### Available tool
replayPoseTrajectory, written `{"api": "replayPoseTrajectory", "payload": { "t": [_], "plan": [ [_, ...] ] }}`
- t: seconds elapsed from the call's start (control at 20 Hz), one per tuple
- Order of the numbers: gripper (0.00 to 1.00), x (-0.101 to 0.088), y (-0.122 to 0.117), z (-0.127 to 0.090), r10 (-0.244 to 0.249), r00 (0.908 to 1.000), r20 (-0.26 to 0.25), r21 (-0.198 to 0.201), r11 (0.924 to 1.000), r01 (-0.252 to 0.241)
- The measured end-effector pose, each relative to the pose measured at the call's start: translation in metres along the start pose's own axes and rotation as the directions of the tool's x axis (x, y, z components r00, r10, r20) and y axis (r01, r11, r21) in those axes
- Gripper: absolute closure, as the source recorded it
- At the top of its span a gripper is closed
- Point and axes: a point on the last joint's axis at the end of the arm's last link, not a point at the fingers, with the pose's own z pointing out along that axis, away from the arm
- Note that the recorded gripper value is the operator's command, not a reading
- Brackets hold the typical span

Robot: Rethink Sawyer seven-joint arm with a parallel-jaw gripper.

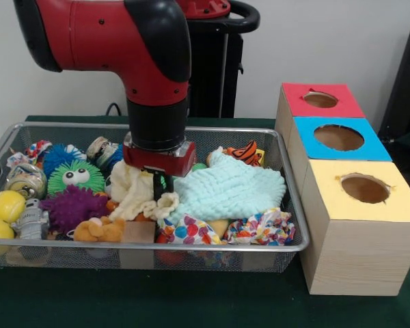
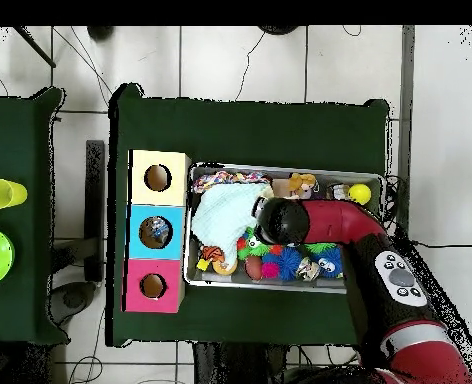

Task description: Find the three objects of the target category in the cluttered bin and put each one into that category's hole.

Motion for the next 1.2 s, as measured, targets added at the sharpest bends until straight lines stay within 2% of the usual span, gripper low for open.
{"api": "replayPoseTrajectory", "payload": {
  "t": [0.6,1.2],
  "plan": [
    [1.00,0.0003,-0.0024,-0.0004,0.001,1.0000,0.000,0.002,1.0000,-0.001],
    [1.00,0.0042,-0.0063,-0.0002,-0.038,0.9993,0.009,0.023,0.9990,0.037]
  ]
}}
